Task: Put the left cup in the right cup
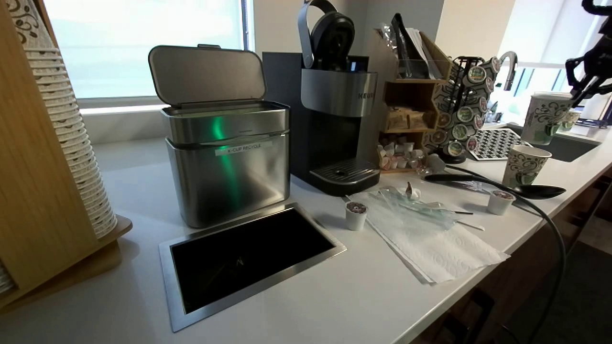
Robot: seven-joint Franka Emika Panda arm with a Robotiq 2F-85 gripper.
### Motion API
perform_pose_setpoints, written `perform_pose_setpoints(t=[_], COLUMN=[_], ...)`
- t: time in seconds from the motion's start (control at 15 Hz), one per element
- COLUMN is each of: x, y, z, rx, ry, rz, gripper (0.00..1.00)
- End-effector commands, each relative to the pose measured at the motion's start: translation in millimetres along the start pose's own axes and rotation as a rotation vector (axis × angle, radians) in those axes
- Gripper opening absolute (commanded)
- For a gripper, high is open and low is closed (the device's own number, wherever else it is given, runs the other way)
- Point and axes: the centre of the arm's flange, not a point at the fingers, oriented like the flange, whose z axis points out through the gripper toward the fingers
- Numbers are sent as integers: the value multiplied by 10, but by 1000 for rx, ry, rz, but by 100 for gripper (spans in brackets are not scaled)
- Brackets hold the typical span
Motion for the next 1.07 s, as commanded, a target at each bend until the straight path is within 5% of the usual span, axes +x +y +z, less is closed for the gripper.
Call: perform_pose_setpoints(t=[0.0,1.0], x=[81,-34], y=[-108,-29], z=[146,136], rx=[-42,-56], ry=[3,7], rz=[30,14], gripper=[1,1])
